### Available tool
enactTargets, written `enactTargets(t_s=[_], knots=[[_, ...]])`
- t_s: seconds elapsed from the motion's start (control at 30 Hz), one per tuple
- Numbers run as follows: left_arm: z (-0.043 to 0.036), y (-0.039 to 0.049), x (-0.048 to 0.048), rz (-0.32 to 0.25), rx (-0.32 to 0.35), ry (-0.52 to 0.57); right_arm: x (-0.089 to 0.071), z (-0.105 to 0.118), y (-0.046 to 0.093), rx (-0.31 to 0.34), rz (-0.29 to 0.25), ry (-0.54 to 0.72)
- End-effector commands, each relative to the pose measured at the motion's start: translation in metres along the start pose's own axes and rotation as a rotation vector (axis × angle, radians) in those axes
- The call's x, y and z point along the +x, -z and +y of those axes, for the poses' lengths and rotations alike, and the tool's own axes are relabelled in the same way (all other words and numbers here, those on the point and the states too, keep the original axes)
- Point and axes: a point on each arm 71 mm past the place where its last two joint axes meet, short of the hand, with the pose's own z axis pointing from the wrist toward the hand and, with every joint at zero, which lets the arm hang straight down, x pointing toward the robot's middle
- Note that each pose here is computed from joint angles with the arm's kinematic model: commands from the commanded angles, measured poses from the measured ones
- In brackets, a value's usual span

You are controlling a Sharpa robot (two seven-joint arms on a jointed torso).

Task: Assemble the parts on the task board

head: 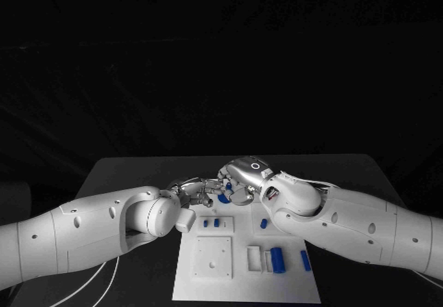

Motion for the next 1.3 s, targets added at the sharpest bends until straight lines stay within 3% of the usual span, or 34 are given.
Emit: enactTargets(t_s=[0.03, 0.8, 1.3], knots=[[-0.0020, -0.0001, 0.0000, 0.006, 0.016, 0.005, 0.000, 0.000, 0.000, 0.001, -0.005, -0.014], [-0.0029, -0.0002, -0.0031, -0.009, 0.028, -0.015, -0.001, -0.007, 0.004, 0.019, -0.019, -0.014], [-0.0066, 0.0000, -0.0164, -0.096, 0.074, -0.111, -0.004, -0.036, 0.022, 0.083, -0.031, -0.025]])
